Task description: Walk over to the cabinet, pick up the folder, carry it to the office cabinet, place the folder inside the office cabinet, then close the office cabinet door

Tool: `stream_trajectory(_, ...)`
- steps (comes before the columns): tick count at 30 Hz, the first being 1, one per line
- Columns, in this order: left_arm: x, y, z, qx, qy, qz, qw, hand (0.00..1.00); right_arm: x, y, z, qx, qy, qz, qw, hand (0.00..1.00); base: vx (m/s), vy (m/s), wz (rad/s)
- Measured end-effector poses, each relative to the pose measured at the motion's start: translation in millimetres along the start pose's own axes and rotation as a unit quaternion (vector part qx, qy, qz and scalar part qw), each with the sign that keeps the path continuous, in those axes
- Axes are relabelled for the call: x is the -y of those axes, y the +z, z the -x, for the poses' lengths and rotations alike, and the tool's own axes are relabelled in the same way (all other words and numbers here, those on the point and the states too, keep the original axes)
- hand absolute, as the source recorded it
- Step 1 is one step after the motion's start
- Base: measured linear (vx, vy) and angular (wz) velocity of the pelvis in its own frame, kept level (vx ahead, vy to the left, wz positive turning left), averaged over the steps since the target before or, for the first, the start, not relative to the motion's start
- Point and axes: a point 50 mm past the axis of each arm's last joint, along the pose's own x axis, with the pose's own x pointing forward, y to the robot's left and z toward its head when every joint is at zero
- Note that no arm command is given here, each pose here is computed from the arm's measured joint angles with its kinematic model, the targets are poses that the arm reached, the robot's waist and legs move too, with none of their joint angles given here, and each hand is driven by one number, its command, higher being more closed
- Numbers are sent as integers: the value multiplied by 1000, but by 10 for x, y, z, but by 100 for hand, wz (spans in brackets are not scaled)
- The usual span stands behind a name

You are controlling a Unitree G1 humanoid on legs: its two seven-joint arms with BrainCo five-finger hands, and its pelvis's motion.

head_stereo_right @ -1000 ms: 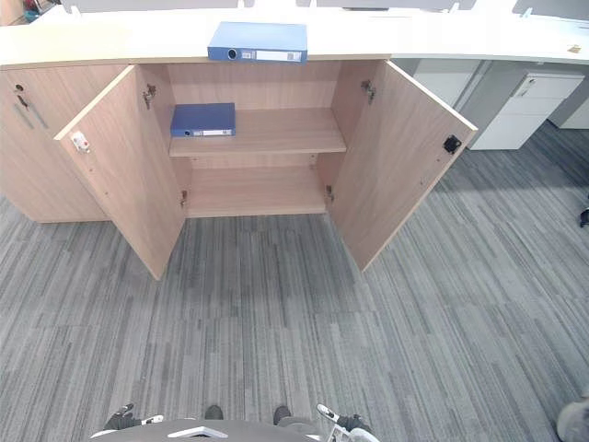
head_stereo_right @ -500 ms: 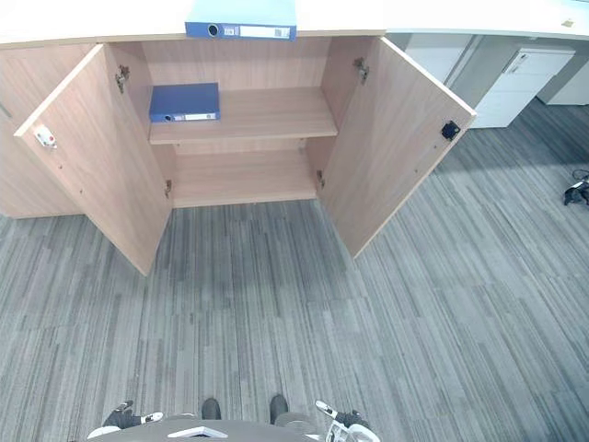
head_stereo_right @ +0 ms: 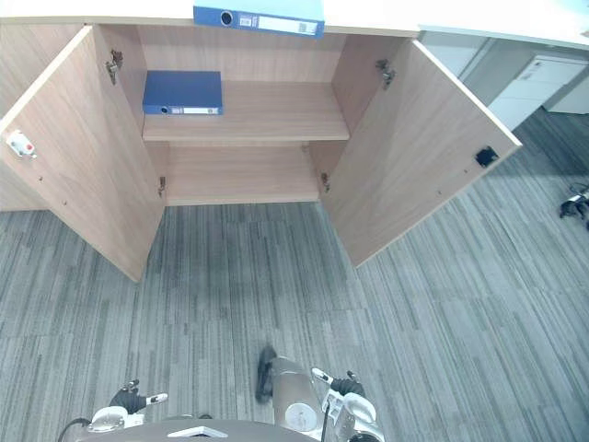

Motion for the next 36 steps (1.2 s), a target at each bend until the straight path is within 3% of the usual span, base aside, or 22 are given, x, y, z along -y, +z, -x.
stream_trajectory(4,102,-24,13,-2,-5,35,999,0,91,22,-8,3,-12,-2,1000,0,425,-183,31)
stream_trajectory(9,73,82,18,23,19,126,992,0,54,13,24,15,-4,-1,1000,0,448,-199,0)
stream_trajectory(13,111,203,19,49,15,141,989,0,-41,20,38,19,7,-13,1000,0,287,-23,-29)
stream_trajectory(20,250,305,12,59,-4,142,988,0,-37,-69,45,1,1,-21,1000,0,337,205,-41)
stream_trajectory(28,144,167,-11,29,-4,76,997,0,-104,-169,64,-17,6,-31,999,0,332,201,-19)
stream_trajectory(36,157,104,-5,16,-10,54,998,0,-105,5,7,2,14,-1,1000,0,287,-94,17)
